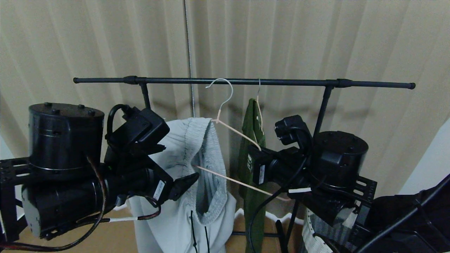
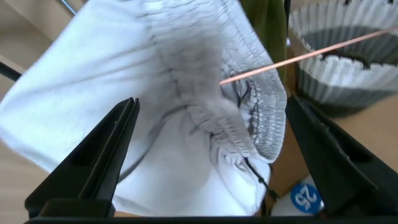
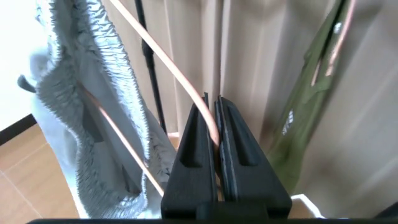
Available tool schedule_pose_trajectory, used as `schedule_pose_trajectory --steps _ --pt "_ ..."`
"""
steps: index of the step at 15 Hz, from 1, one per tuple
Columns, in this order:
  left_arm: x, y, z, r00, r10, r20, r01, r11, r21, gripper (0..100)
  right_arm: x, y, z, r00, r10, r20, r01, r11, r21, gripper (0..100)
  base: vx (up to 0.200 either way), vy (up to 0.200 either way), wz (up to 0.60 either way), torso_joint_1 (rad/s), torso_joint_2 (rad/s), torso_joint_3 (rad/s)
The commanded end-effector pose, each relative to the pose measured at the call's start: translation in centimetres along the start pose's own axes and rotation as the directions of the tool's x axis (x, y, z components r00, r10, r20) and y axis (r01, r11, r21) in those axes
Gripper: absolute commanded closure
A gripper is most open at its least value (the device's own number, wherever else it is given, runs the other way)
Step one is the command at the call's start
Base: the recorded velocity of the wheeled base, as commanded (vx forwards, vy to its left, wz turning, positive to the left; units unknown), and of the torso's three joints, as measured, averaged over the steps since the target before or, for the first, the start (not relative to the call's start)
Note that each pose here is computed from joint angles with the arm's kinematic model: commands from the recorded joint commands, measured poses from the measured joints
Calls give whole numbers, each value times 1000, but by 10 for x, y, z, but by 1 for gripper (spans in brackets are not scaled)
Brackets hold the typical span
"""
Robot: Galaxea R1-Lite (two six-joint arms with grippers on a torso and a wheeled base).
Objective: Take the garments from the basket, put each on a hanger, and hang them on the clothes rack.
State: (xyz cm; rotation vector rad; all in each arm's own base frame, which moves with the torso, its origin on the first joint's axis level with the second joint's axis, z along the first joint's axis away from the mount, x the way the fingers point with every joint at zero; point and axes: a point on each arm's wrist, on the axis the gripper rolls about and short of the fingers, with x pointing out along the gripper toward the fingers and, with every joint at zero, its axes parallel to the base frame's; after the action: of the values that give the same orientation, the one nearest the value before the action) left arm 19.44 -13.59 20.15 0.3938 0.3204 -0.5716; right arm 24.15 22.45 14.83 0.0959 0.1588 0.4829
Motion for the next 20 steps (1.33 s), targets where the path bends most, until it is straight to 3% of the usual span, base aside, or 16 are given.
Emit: schedule_pose_trajectory --steps 1,3,4,5,8,10,14,20 --pt "-16 -1 -11 999 11 32 -10 1000 -5 0 -5 -21 7 999 -49 7 49 999 -10 100 0 0 0 0 0 0" --pt "-25 3 -10 998 26 56 -25 1000 -10 0 -12 -29 7 999 -34 -5 34 999 -27 100 0 0 0 0 0 0" --pt "-36 9 -4 994 32 105 -30 999 -21 0 -28 -40 8 1000 3 -18 -4 999 -34 100 0 0 0 0 0 0" --pt "-36 10 -4 994 29 107 -27 999 -20 0 -29 -41 8 1000 6 -20 -7 999 -34 100 0 0 0 0 0 0" --pt "-42 34 10 980 -5 197 10 1000 -25 0 -44 -45 3 996 76 -50 -78 996 -33 100 0 0 0 0 0 0" --pt "-42 40 16 970 -56 235 61 998 -15 0 -46 -44 6 991 129 -45 -131 991 -32 100 0 0 0 0 0 0" --pt "-30 45 -1 964 -171 202 162 985 59 0 -48 -41 7 968 245 -52 -247 969 -25 100 0 0 0 0 0 0" --pt "-33 52 -11 964 -180 194 171 983 61 0 -48 -42 7 953 296 -62 -298 954 -22 100 0 0 0 0 0 0"
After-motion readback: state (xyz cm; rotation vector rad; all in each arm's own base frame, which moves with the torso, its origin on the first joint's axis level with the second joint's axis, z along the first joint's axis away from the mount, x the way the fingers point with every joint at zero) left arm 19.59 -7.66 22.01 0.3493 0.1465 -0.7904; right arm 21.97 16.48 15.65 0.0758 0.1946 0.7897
